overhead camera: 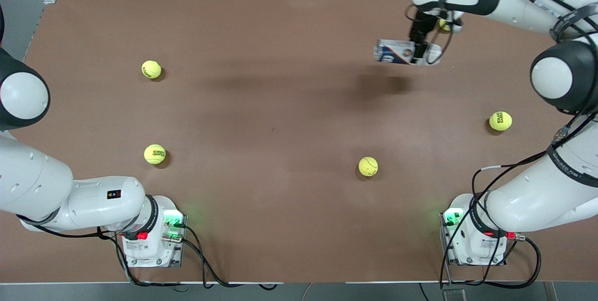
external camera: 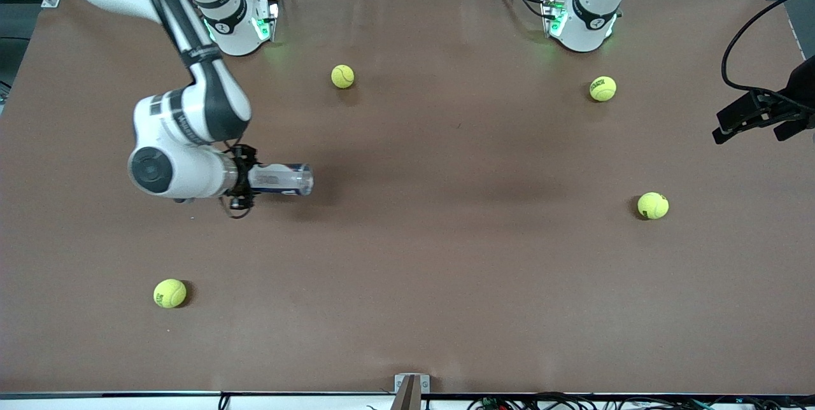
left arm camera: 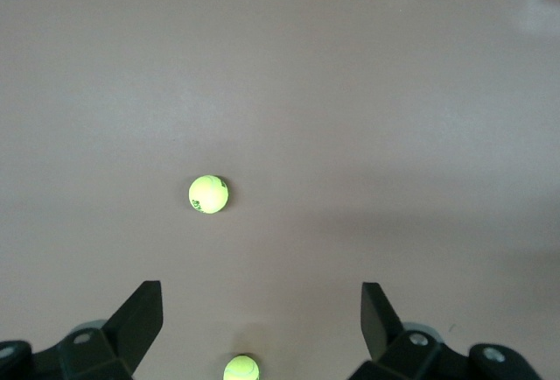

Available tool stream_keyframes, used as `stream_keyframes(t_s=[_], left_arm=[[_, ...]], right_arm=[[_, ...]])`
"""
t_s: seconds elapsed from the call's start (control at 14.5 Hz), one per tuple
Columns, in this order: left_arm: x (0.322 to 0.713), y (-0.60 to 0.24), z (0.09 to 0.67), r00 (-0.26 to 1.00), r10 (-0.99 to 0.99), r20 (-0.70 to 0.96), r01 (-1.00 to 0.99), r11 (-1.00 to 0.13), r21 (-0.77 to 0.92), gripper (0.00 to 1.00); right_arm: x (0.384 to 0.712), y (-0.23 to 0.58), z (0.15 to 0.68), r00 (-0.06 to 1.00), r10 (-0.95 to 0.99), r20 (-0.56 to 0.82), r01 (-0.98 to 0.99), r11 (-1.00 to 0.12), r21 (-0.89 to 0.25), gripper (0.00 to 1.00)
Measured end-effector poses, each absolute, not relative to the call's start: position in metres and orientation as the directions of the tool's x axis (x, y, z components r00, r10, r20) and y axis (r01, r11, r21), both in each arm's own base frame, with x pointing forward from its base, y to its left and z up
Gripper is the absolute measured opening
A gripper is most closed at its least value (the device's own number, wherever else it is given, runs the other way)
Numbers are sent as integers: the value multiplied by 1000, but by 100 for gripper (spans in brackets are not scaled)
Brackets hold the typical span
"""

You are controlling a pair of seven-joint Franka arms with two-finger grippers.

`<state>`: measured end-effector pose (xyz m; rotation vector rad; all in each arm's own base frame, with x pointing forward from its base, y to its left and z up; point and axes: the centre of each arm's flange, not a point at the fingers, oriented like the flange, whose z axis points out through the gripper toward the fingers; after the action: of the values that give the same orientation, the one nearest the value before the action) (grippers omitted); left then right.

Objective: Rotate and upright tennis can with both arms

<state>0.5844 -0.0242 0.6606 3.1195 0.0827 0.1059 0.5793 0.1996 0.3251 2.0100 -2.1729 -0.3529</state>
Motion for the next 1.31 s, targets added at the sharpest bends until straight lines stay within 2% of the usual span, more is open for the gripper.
stream_keyframes(t_s=[0.35, 0.62, 0.83, 1.04, 1.31], left_arm=[[584, -24, 660, 996, 53, 67, 52, -998, 21, 100], [584, -24, 660, 996, 53, 65, 52, -998, 21, 100], [586, -27, 650, 998, 48, 42, 47, -999, 20, 100], [595, -42, 617, 999, 39, -24, 40, -999, 22, 100], [601, -104, 531, 981, -8, -193, -5, -1000, 15, 100]], right_arm=[[558, 354, 361, -50, -995, -82, -990, 38, 139, 65], [542, 445, 322, -29, -995, -99, -996, 21, 83, 65], [535, 499, 296, 7, -999, -44, -1000, -7, 3, 65], [517, 556, 269, 11, -1000, -23, -997, -9, -81, 64], [499, 608, 229, -7, -1000, -29, -988, 12, -157, 65]])
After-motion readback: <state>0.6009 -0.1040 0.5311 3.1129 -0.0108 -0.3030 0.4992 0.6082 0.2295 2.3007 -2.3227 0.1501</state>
